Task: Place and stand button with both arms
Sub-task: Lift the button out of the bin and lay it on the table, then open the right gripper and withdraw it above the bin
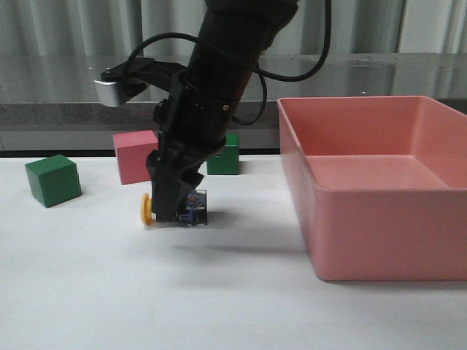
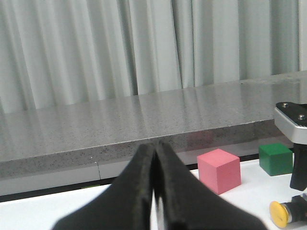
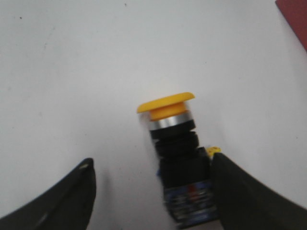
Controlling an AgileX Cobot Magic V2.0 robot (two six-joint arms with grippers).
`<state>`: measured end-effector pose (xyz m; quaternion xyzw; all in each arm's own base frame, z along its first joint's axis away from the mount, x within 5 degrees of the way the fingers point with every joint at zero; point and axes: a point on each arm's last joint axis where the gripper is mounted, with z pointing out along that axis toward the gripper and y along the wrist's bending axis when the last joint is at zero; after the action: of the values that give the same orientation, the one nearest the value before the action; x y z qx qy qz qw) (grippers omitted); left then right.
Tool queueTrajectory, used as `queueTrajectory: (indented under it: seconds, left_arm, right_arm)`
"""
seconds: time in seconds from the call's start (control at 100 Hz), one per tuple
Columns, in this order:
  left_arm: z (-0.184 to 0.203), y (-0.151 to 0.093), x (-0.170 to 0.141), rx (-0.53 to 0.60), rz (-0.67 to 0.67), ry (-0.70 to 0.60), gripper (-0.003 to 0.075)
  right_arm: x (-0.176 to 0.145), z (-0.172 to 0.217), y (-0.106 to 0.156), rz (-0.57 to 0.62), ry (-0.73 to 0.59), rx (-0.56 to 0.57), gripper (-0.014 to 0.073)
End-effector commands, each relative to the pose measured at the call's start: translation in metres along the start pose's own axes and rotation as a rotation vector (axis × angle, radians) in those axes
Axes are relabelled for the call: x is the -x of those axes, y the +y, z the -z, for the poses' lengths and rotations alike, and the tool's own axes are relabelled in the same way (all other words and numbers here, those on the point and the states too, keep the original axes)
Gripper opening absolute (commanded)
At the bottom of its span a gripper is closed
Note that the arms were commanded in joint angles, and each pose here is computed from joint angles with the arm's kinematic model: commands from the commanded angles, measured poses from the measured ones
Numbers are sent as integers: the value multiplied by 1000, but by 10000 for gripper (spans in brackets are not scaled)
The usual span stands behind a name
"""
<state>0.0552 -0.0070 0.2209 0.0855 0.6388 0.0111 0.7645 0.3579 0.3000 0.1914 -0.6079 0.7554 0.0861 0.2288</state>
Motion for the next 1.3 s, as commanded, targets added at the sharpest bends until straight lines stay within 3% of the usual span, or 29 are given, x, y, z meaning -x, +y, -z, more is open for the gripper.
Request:
queueTrajectory:
  seconds: [0.0, 0.14, 0.23, 0.33, 0.5, 0.7, 0.92, 1.11, 1.29]
  left_arm:
    - [-1, -2, -9, -3, 13, -20, -20]
    - [-1, -2, -9, -3, 13, -20, -20]
    - [-1, -2, -9, -3, 13, -20, -20]
    - [-1, -2, -9, -3, 13, -20, -20]
    - [-1, -2, -9, -3, 13, -20, -20]
    - [-1, -2, -9, -3, 13, -20, -20]
    - [-1, -2, -9, -3, 13, -20, -20]
    - [-1, -2, -9, -3, 13, -20, -20]
    - [0, -2, -6, -3, 13, -54, -20]
  right_arm:
    - [20, 36, -6, 23, -105, -79, 569]
    - [22, 43, -6, 20, -108, -77, 563]
    - [27, 60, -6, -9, -127, -82, 496]
    - [35, 90, -6, -53, -163, -95, 323]
    - [40, 148, 0, -71, -218, -120, -76]
    - [27, 222, 6, -164, -276, -171, -61]
    - [-19, 294, 17, -327, -300, -326, -61]
    - [-74, 341, 47, -458, -336, -511, -61]
    - [-130, 359, 86, -562, -385, -670, -61]
